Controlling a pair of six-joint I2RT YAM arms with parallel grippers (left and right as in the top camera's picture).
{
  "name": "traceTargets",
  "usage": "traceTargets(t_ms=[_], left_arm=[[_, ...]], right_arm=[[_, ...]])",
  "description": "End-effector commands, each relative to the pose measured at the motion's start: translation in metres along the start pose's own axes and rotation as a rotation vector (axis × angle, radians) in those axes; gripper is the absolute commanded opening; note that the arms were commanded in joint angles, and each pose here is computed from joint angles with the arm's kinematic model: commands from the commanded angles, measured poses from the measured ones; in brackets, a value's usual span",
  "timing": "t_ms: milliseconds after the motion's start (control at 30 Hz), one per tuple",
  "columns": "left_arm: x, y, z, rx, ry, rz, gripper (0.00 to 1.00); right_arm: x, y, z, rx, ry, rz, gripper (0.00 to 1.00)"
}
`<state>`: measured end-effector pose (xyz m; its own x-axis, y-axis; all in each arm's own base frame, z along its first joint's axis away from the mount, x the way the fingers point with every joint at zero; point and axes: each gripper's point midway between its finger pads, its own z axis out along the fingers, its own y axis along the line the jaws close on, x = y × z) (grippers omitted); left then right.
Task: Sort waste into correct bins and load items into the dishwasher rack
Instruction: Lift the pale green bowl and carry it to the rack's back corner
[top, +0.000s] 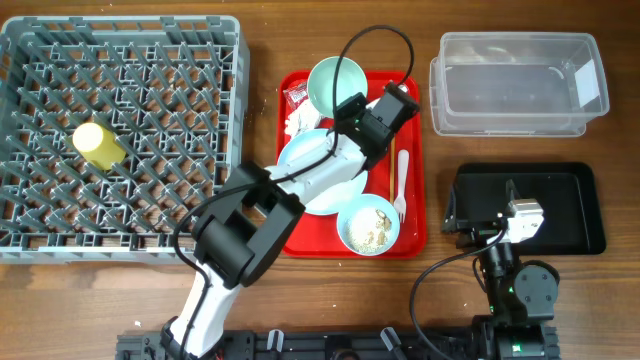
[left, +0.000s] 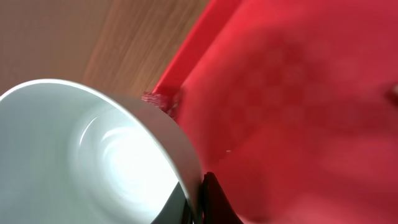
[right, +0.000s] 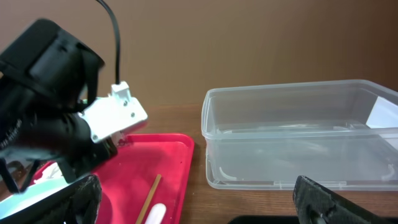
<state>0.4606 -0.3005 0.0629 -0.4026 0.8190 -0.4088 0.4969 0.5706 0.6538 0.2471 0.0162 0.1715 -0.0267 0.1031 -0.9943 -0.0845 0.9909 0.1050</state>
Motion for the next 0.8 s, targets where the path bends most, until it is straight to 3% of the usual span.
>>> traceTargets(t_ms=[0, 100, 200, 333, 500, 767], left_arm=[[-0.005, 0.09, -0.026, -0.117, -0.037, -0.193, 0.04], [0.005, 0.152, -0.044, -0.164, -0.065, -0.385, 0.04], [0.028, 0.19, -0.055, -0.068, -0.079, -0.57, 0.04], [0.074, 0.218, -0.049, 0.051, -0.023, -0.74, 0.04], [0.129, 0.246, -0.04, 0.342, -0.049, -1.002, 0.04], [0.174, 0.294, -0.041, 0.432, -0.149, -1.193, 0.04]], right_arm=[[-0.001, 0.0, 0.0, 0.005, -0.007, 0.003, 1.0], [-0.001, 0.0, 0.0, 0.005, -0.007, 0.003, 1.0], [-0.001, 0.0, 0.0, 0.005, -0.007, 0.003, 1.0], [-0.001, 0.0, 0.0, 0.005, -0.007, 0.003, 1.0], [-0.001, 0.0, 0.0, 0.005, -0.007, 0.003, 1.0], [-0.001, 0.0, 0.0, 0.005, -0.007, 0.003, 1.0]])
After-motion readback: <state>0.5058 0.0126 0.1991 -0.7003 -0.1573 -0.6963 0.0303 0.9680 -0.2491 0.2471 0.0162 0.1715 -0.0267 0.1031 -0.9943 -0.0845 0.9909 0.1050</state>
